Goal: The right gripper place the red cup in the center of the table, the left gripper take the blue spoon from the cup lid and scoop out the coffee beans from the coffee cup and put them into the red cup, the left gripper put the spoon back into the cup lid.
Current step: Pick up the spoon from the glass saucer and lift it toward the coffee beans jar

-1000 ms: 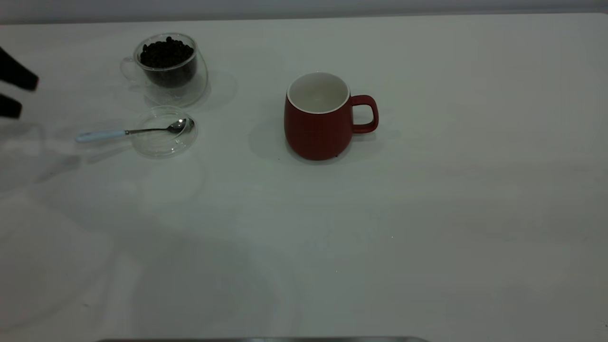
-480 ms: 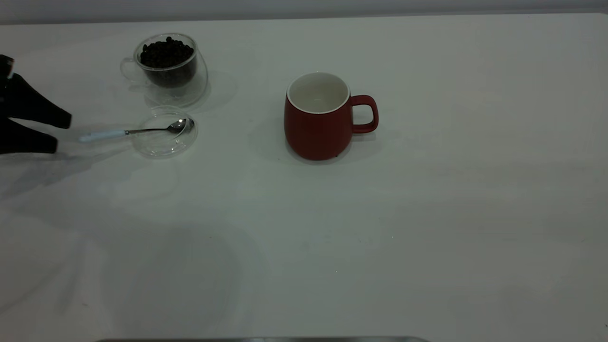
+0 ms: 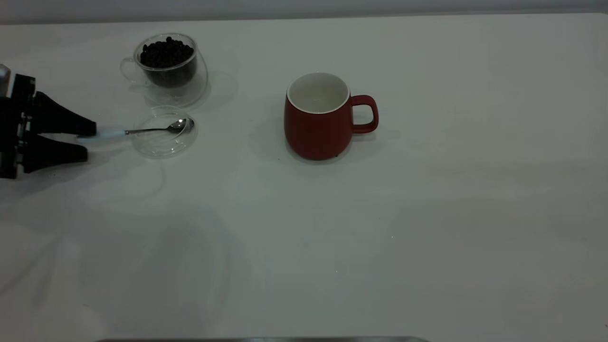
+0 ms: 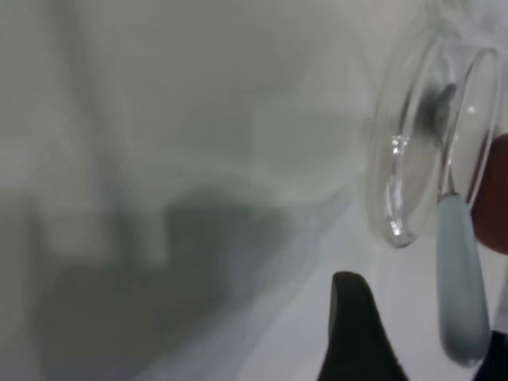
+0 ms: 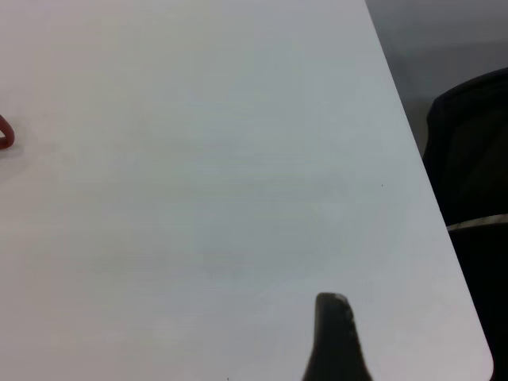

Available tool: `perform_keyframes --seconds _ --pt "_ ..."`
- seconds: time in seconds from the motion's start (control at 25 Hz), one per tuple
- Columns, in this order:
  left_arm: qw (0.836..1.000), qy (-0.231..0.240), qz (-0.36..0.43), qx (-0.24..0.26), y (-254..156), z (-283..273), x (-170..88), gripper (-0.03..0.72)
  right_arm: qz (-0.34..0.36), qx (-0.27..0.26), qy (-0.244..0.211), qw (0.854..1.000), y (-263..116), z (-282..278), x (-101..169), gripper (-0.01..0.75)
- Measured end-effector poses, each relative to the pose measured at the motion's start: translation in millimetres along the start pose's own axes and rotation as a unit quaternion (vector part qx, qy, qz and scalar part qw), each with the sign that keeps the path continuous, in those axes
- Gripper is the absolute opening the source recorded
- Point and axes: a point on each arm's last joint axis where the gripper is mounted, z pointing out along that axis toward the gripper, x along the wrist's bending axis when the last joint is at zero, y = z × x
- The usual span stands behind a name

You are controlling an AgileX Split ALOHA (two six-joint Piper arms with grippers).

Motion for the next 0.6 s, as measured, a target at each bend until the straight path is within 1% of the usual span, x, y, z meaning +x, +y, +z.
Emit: perform_keyframes --seconds 0.16,0.36,0.52,0.6 --pt "1.000 -0.022 -0.003 -0.006 -2.2 5.4 3.8 0.518 0.000 0.000 0.000 1.000 0.0 0.0 0.0 0.569" --pt "0.998 -0.056 0.006 -0.012 -1.5 5.6 -1.4 0.511 0.000 0.000 0.000 1.000 0.0 0.0 0.0 0.569" --pt "0.998 -0.061 0.007 -0.015 -1.0 5.5 -2.4 0.479 0.000 0.000 0.000 1.000 0.0 0.0 0.0 0.569" --pt "0.998 -0.062 0.007 -0.015 -1.0 5.5 -2.5 0.447 0.000 0.000 0.000 1.000 0.0 0.0 0.0 0.569"
